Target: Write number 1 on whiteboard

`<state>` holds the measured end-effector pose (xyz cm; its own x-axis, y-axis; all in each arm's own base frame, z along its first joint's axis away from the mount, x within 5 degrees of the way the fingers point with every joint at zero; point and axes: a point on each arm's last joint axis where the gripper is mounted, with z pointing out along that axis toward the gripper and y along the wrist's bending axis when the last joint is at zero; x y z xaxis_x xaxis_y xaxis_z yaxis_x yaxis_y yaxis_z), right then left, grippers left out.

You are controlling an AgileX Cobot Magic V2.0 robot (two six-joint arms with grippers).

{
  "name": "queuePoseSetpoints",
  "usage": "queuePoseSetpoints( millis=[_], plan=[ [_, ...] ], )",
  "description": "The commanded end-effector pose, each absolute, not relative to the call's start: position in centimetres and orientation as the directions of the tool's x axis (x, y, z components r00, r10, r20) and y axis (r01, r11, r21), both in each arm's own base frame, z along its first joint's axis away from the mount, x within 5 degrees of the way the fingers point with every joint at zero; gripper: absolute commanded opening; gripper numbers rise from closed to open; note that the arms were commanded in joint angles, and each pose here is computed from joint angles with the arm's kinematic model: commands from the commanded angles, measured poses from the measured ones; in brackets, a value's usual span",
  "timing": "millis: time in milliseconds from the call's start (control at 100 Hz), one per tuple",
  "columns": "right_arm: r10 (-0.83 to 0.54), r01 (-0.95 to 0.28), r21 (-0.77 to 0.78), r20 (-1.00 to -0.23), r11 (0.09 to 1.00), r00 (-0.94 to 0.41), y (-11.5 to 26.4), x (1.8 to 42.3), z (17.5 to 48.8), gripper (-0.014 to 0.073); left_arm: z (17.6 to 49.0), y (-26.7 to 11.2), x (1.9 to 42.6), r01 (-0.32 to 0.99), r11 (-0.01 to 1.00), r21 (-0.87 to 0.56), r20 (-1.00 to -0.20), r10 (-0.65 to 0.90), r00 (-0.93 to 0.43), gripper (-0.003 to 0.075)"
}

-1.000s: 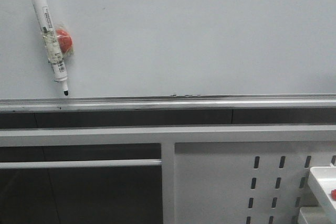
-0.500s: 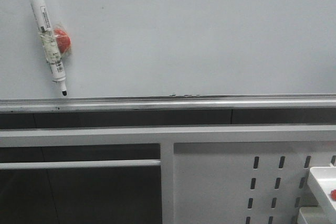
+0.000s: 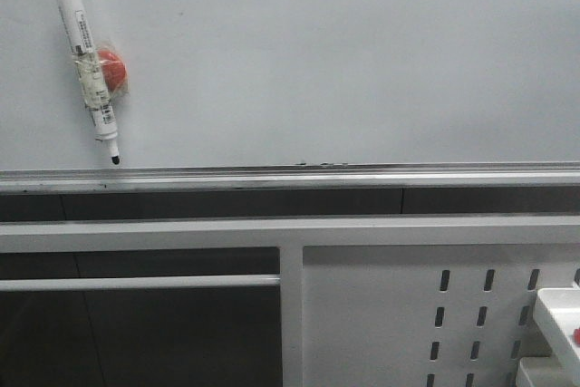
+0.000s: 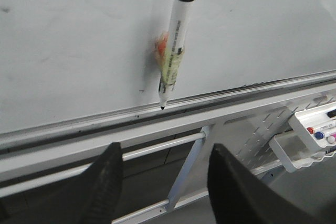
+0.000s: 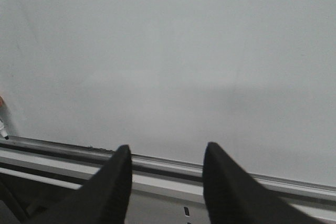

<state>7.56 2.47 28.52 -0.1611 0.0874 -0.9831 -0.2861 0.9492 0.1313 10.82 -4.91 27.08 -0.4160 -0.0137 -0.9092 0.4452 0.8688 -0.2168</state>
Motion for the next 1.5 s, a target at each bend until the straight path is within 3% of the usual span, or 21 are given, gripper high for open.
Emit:
queuePoseSetpoints(
  millis=[0,160,410,670,830,900,1020,1210,1490],
  plan=[
    [0.089,-0.280,0.102,-0.994,0.955,-0.060,2.4,8.2,30.3,0.0288,28.9,-5.2,11.8,0.481,0.856,-0.189,-0.950,-0.035,-0.310,0.0344],
    [0.088,-0.277,0.100,-0.994,0.956,-0.057,2.5,8.5,30.3,0.0288,29.0,-5.3,12.6,0.459,0.877,-0.139,-0.966,-0.018,-0.258,0.0344],
    [0.056,-0.275,0.067,-0.997,0.959,-0.046,2.5,8.5,30.4,0.0308,27.7,-6.8,14.0,0.464,0.874,-0.143,-0.947,0.014,-0.320,0.0344],
    [0.022,-0.273,0.042,-0.997,0.961,-0.075,2.5,8.9,30.0,0.0341,26.3,-9.1,15.2,0.386,0.922,0.027,-0.952,0.142,-0.271,0.0274],
    [0.019,-0.272,0.042,-0.996,0.961,-0.087,2.6,9.1,29.9,0.0341,25.2,-12.2,14.4,0.467,0.878,0.104,-0.938,0.243,-0.247,0.0277],
    [0.019,-0.272,0.042,-0.996,0.961,-0.087,2.6,9.1,29.9,0.0341,24.6,-13.0,14.3,0.407,0.912,0.056,-0.940,0.186,-0.285,0.0299],
    [0.019,-0.272,0.042,-0.996,0.961,-0.087,2.6,9.1,29.9,0.0341,24.8,-12.9,14.4,0.198,0.968,-0.152,-0.955,-0.092,-0.281,0.0375],
    [0.019,-0.272,0.042,-0.996,0.961,-0.087,2.6,9.1,29.9,0.0341,25.7,-14.0,14.3,0.295,0.913,-0.281,-0.950,-0.220,-0.223,0.0403],
    [0.019,-0.272,0.042,-0.996,0.961,-0.087,2.6,9.1,29.9,0.0341,24.8,-13.6,15.5,0.199,0.920,-0.338,-0.926,-0.288,-0.243,0.0400]
  ],
)
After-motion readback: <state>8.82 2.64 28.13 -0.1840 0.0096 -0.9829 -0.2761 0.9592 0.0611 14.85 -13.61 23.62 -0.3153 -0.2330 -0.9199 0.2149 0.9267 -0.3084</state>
